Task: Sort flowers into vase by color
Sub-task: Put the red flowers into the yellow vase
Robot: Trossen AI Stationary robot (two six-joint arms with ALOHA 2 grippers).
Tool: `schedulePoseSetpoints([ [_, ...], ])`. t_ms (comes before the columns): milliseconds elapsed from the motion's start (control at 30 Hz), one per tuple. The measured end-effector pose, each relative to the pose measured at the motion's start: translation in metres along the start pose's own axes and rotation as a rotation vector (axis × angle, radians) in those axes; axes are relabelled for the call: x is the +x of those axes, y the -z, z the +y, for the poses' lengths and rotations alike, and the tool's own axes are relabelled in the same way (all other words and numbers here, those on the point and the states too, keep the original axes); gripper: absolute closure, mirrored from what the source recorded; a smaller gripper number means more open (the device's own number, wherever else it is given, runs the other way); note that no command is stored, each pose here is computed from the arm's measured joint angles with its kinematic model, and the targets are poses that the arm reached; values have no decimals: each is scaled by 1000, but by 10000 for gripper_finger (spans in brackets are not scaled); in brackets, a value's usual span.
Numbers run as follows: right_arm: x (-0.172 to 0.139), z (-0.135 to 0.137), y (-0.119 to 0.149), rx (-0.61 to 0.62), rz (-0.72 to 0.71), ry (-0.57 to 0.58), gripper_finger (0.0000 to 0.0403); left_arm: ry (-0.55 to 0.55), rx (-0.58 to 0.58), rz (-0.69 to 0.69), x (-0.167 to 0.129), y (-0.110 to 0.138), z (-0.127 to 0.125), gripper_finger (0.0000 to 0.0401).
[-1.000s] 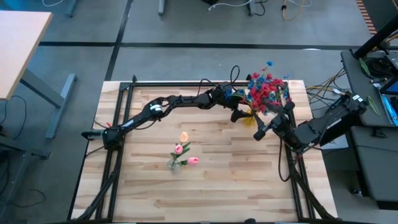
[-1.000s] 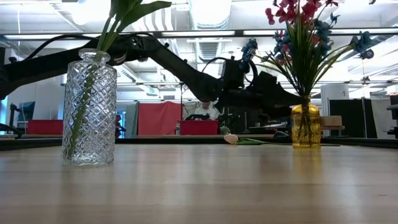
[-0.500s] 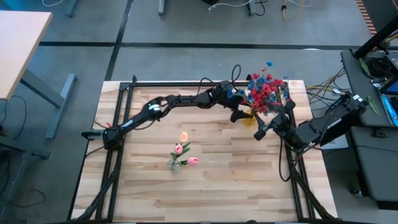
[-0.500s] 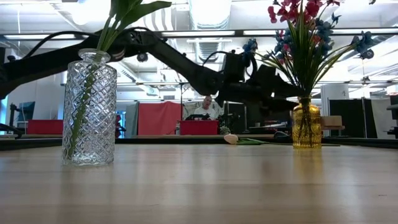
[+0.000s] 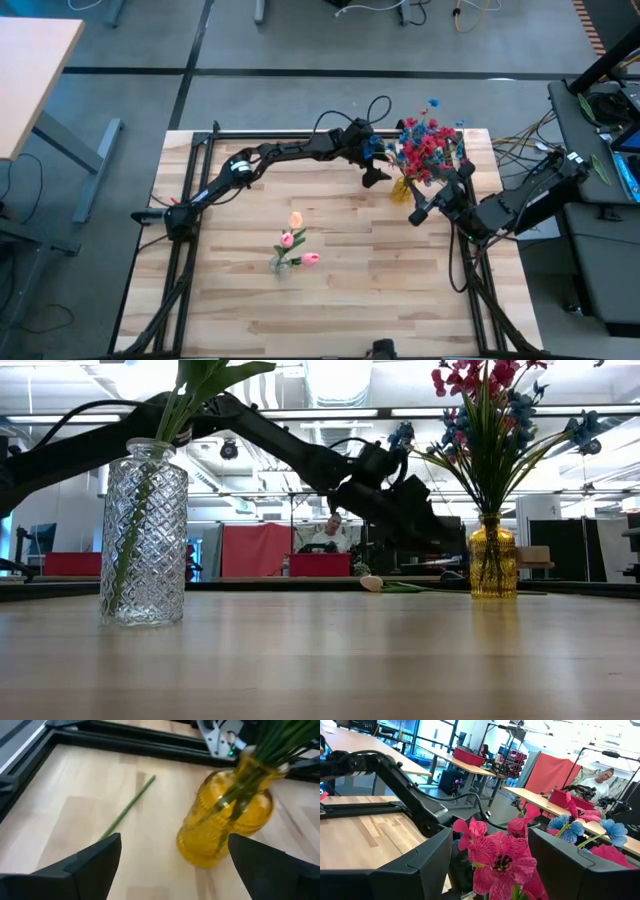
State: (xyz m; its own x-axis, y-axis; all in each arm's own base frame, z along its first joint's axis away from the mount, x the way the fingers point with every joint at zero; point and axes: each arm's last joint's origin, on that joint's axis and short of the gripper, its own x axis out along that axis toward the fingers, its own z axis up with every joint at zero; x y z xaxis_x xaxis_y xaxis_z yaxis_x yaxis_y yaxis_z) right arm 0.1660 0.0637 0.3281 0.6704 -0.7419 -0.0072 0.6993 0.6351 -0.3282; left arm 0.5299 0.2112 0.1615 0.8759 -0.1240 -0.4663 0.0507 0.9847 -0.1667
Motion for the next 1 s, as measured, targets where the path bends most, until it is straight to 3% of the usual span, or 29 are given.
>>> schedulePoseSetpoints([
  [67,0,0,0,-1,0,1,149,-15,-17,14,0,1,1,52],
  [267,0,2,1,-7,1,-1,149,-96,-226,156,-5,12,-1,52],
  [467,0,2,0,-13,-1,-9,149,-116,-249,261,-22,2,0,52],
  [600,1,3,1,-20,0,-9,149,-214,-162,375,-37,-5,2,52],
  [733,1,4,2,-29,1,-11,149,-327,32,441,-46,-11,8,52],
  [867,1,4,3,-39,4,-14,149,-338,194,459,-48,-11,16,52],
  [1000,1,4,3,-38,4,-14,149,-370,260,433,-51,-12,27,60],
])
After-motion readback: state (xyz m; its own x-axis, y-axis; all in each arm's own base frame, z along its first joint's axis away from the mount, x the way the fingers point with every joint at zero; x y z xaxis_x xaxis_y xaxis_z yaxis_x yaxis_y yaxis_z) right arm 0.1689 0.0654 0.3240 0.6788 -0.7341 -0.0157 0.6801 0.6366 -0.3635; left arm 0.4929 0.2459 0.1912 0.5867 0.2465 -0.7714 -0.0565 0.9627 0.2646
